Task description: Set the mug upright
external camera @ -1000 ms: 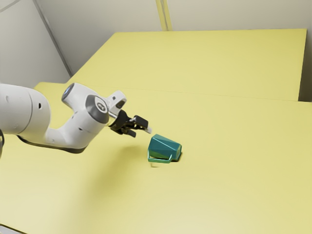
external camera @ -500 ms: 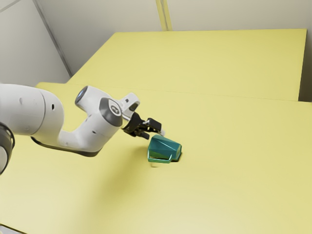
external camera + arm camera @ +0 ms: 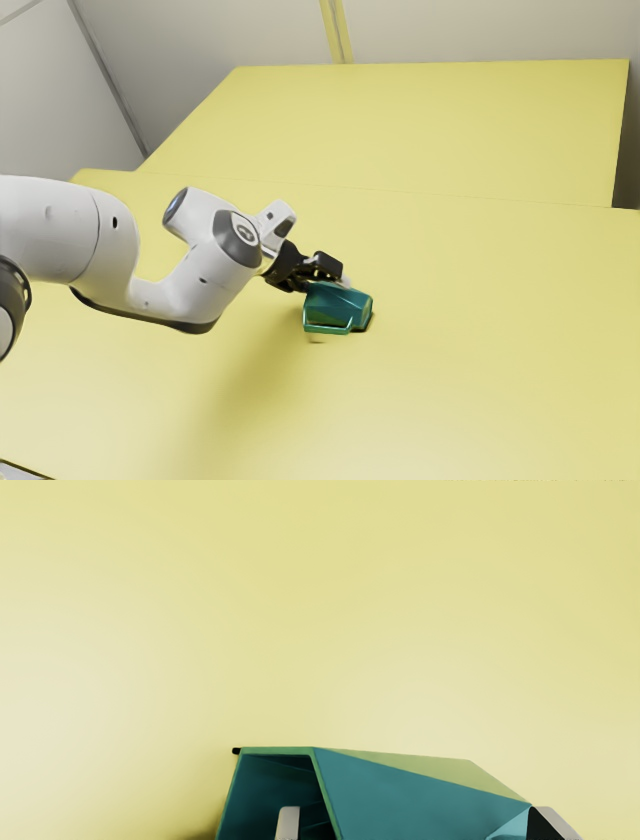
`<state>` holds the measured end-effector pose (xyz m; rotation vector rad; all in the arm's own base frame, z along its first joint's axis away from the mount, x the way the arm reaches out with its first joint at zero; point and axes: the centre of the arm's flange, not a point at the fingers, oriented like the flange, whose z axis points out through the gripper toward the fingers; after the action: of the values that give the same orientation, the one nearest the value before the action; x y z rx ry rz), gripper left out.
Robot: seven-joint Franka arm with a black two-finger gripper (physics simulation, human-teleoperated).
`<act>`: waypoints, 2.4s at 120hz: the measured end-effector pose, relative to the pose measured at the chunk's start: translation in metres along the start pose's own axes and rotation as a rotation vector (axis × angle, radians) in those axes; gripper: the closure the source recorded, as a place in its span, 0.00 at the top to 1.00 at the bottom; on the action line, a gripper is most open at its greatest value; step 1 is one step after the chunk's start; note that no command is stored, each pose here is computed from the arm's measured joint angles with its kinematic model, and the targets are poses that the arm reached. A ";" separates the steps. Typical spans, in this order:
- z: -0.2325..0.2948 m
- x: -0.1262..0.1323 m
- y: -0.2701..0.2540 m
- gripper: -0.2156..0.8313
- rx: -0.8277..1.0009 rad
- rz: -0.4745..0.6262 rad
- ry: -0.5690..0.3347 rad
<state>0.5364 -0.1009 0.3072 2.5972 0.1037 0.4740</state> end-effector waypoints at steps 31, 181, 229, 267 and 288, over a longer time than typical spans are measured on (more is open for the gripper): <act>0.000 -0.003 0.019 0.57 -0.022 0.019 0.004; 0.003 0.018 0.089 0.08 -0.102 0.004 0.078; -0.065 0.040 0.085 0.07 0.126 0.440 -0.129; -0.089 0.041 0.029 0.07 0.416 0.387 -0.316; -0.100 0.046 -0.006 0.07 0.475 0.240 -0.321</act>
<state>0.5446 -0.0420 0.4006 3.1342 -0.2355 0.1117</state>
